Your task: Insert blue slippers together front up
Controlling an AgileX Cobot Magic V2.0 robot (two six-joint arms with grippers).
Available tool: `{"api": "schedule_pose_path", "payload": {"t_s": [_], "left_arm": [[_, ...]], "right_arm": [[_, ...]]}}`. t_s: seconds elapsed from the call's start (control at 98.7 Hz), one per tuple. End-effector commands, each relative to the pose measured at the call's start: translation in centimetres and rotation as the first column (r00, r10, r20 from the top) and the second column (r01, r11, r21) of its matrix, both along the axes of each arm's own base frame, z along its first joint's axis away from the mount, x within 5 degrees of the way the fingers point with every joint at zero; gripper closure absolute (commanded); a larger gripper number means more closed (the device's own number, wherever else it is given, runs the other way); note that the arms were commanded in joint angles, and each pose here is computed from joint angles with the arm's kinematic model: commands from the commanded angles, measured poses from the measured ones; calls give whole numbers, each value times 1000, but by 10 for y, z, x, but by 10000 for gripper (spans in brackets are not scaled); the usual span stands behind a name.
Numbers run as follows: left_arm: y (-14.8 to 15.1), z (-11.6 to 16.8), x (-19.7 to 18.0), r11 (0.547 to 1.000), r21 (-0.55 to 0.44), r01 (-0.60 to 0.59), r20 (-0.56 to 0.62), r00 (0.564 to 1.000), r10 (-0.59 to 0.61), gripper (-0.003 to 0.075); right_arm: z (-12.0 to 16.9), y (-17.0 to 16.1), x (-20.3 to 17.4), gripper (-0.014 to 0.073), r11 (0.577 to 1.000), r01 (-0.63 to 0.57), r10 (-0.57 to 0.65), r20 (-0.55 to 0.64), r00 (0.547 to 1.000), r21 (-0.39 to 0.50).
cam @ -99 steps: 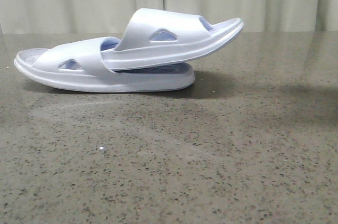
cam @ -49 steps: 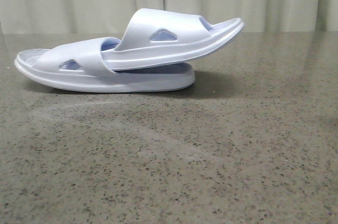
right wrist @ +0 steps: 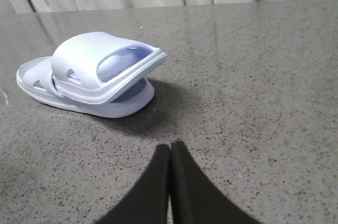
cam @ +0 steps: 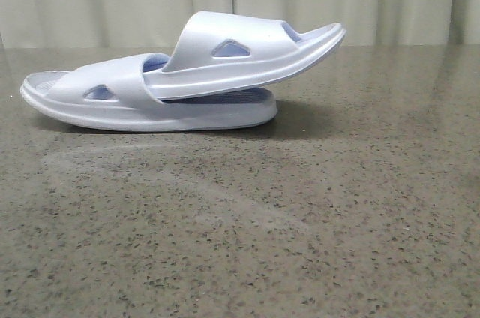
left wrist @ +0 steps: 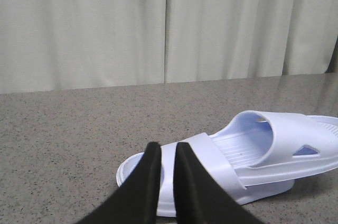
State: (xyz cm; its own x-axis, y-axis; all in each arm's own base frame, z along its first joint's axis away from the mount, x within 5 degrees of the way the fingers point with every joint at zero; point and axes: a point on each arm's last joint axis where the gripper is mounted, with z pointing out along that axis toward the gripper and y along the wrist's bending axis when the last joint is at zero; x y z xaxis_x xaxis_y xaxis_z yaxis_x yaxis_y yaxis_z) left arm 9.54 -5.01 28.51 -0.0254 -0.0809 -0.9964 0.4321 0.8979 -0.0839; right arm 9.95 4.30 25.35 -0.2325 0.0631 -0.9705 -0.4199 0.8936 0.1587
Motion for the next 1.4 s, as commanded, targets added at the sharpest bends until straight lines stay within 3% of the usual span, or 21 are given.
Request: {"api": "schedule_pose_path", "payload": {"t_s": [0.0,0.638,0.841,1.064,1.388], "left_arm": [[2,11,1,999,-27,-22,34,999,23,705],[2,11,1,999,-27,-22,34,999,23,705],[2,-1,1,995,92,-29,136,991,17,705],[24,-24,-6,985,2,-172,135,976,170,705],[46,-55,-26,926,33,-377,97,923,372,705]], "right_arm": [[9,1,1,680,1000,-8,8,25,1000,23],[9,1,1,680,1000,-8,8,25,1000,23],[9,1,1,680,1000,-8,8,25,1000,23],[9,1,1,680,1000,-8,8,25,1000,23],[9,1,1,680,1000,-8,8,25,1000,23]]}}
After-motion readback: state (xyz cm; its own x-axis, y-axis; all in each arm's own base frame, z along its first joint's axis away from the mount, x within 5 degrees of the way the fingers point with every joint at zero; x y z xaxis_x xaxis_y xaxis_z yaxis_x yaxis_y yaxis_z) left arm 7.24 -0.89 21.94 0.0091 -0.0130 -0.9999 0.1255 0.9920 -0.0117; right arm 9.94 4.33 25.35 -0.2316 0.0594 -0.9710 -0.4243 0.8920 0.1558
